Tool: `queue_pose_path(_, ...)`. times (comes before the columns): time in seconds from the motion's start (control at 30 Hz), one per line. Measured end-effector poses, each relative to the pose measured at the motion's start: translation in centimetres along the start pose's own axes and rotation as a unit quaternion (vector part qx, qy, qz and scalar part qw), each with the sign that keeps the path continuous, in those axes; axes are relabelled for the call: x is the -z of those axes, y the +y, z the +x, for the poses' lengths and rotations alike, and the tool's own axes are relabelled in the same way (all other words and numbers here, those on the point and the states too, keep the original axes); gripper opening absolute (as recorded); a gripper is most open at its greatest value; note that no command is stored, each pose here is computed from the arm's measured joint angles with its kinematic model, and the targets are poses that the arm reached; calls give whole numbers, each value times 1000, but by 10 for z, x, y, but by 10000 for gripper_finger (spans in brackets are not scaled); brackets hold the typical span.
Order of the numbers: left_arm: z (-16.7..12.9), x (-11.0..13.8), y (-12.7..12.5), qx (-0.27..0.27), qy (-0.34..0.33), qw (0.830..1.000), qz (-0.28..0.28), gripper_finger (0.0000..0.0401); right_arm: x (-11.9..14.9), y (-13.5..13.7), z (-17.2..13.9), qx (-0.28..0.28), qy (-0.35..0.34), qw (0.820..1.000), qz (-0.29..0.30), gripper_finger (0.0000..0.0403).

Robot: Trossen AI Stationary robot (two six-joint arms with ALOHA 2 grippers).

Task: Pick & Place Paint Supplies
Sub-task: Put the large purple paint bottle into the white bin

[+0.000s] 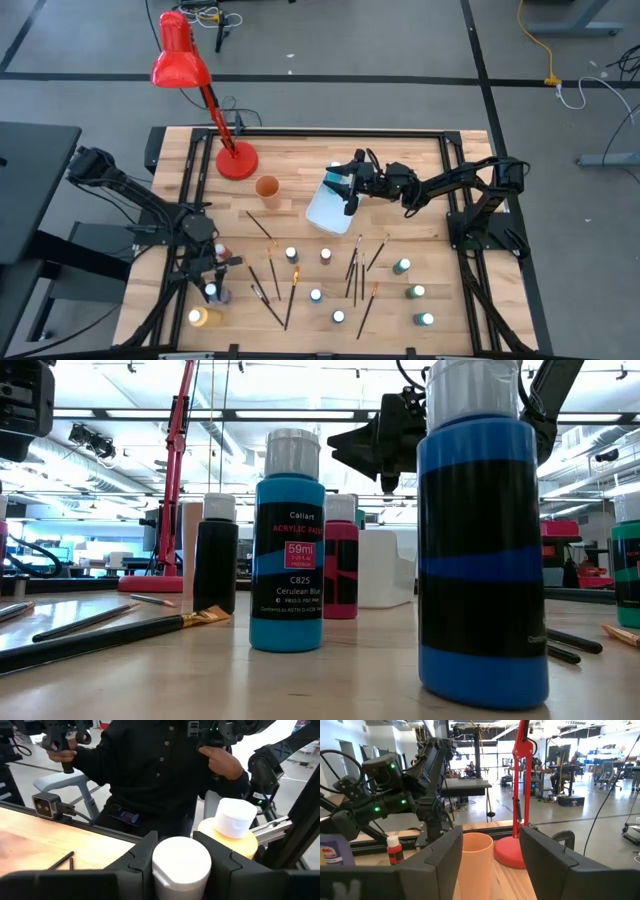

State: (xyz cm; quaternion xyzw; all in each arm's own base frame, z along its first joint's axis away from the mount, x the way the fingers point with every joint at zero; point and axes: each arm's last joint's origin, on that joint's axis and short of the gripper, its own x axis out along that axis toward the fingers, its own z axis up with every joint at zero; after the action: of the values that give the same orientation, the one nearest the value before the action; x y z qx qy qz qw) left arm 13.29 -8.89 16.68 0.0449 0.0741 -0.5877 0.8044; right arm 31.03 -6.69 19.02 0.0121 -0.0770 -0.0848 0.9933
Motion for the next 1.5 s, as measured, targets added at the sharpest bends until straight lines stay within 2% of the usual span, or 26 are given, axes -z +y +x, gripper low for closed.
queue_pose_path(0.13,0,-6,4,-65,-15,997,47,133,0,0,0,0,0,1000,0,198)
queue_pose_path(0.3,-3,-13,11,-161,-21,982,95,121,0,1,0,-5,0,1000,6,198)
queue_pose_path(0.43,-6,-28,22,-236,-32,968,84,121,1,6,0,-48,7,998,37,198)
queue_pose_path(0.6,-13,-39,36,-300,-9,952,59,121,1,24,1,-116,10,993,33,200)
queue_pose_path(0.73,-22,-51,48,-363,3,930,57,121,-8,47,12,-170,8,985,21,216)
queue_pose_path(0.87,-30,-59,56,-394,-5,918,49,121,-15,73,31,-205,62,977,-9,248)
queue_pose_path(1.0,-37,-67,61,-416,-17,908,42,121,-20,91,49,-165,161,972,-43,277)
queue_pose_path(1.07,-39,-70,64,-432,-18,900,46,121,-24,99,58,-160,186,968,-56,284)
queue_pose_path(1.23,-46,-73,68,-479,-13,876,52,121,-29,114,80,-186,166,967,-52,282)
queue_pose_path(1.5,-51,-73,71,-524,-13,851,41,121,-23,117,108,-171,159,971,-50,280)
